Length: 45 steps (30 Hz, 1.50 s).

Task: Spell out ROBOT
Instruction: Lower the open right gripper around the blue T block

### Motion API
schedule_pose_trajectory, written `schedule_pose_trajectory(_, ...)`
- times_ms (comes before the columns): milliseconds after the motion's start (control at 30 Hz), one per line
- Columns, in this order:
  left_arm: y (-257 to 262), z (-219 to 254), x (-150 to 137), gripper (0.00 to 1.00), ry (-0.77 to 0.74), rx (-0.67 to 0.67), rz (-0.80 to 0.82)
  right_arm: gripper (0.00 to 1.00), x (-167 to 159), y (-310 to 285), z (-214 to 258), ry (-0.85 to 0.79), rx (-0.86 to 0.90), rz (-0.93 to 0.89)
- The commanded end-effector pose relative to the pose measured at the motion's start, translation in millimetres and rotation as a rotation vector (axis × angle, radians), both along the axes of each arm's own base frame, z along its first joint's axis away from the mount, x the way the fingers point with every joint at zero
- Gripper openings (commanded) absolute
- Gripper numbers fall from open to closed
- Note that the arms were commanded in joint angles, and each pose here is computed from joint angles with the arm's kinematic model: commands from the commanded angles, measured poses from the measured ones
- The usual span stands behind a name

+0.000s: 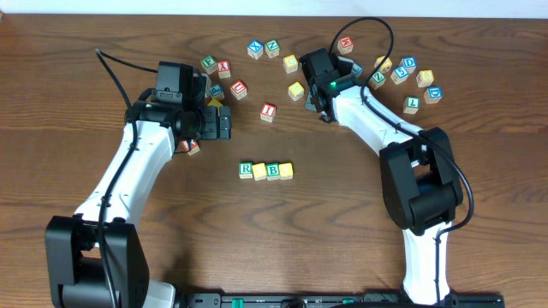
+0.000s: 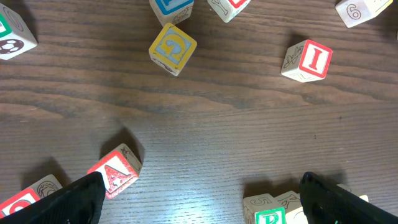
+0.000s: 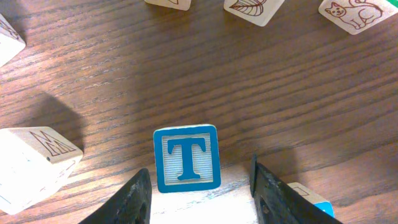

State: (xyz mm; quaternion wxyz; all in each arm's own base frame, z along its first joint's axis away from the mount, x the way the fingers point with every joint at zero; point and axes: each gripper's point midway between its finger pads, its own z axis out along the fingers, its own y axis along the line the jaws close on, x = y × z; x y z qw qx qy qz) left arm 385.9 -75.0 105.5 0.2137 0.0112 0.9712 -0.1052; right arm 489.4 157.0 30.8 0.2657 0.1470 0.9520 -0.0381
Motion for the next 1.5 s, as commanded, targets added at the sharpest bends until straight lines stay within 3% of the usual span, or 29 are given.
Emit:
schedule_pose_trajectory(0,-2,-3,-3,0.98,0.008,-0.002,-0.021,0.46,-5,-3,-10,0.012,-0.014,-0.018)
schedule_pose_trajectory(500,-2,-3,-3,0.98,0.008,-0.003,-0.021,0.47,-1,-2,-18,-0.016,-0.013,0.014)
schedule_pose_trajectory(833,-2,-3,-3,0.98,0.008,-0.002,-0.021,0.49,3,-2,-21,0.018,0.077,0.051)
schedule_pose_trajectory(1267,-2,-3,-3,0.98,0.008,-0.002,-0.021,0.50,29,0,22,-0.027,0.075,0.108)
schedule_pose_trajectory(1467,-2,-3,-3,0.98,0.008,-0.002,-0.021,0.49,26,-3,22,-0.011,0.066,0.107)
